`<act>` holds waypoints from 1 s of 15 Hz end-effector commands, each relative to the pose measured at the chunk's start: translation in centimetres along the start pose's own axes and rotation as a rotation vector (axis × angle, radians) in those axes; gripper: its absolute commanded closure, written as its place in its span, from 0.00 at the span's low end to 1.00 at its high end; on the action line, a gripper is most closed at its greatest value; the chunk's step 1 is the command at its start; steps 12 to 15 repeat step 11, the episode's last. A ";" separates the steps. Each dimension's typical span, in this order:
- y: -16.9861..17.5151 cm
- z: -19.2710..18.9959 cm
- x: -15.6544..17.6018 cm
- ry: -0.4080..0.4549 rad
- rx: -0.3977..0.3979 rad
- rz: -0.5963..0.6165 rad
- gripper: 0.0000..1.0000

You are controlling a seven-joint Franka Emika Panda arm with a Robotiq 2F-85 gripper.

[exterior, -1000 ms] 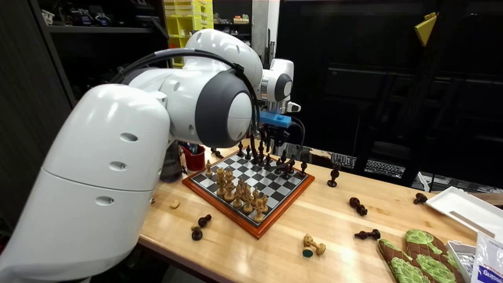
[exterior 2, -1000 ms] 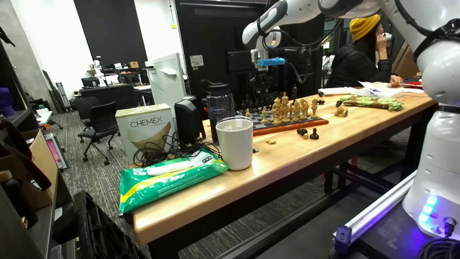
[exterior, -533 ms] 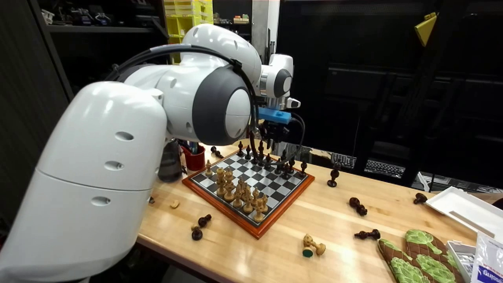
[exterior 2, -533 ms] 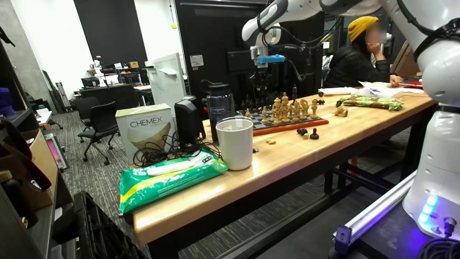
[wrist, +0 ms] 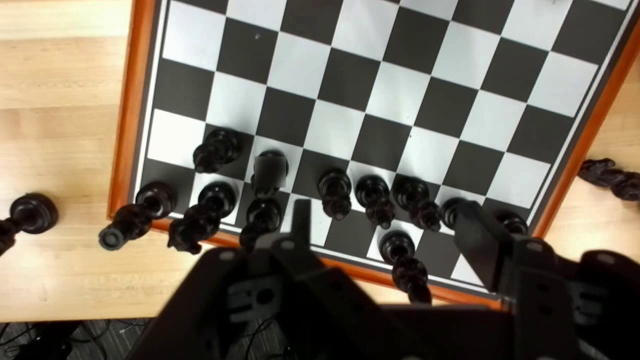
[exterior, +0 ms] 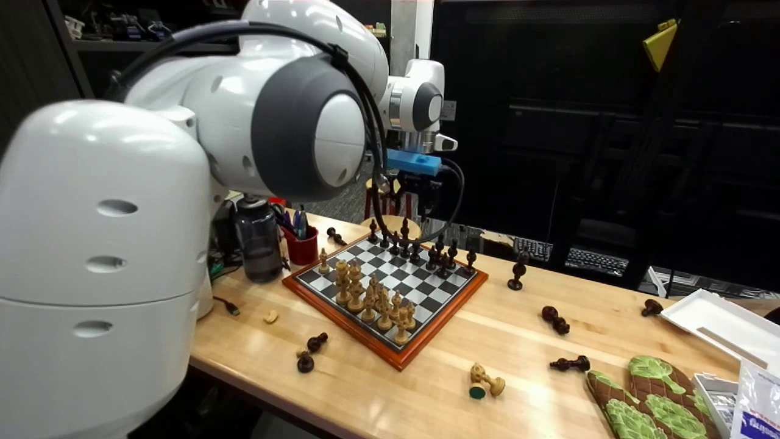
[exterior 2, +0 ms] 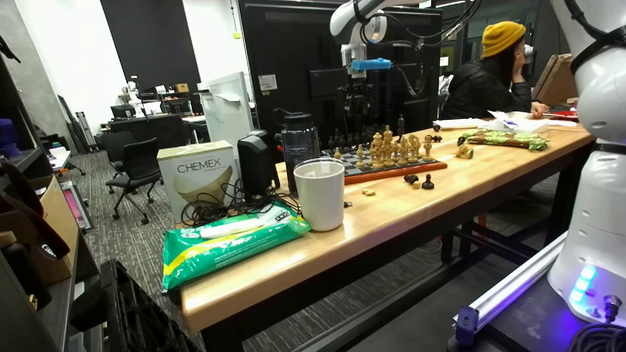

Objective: Slightly move a chess piece

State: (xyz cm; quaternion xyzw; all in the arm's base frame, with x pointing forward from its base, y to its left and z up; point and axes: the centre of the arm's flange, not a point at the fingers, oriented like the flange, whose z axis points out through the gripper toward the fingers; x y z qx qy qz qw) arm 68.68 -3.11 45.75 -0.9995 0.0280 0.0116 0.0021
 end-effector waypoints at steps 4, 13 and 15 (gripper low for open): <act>-1.8 -1.3 -8.6 -0.022 0.009 0.001 0.00; -1.3 -0.6 -9.0 -0.052 0.002 -0.001 0.00; -1.3 -0.6 -9.0 -0.052 0.002 -0.001 0.00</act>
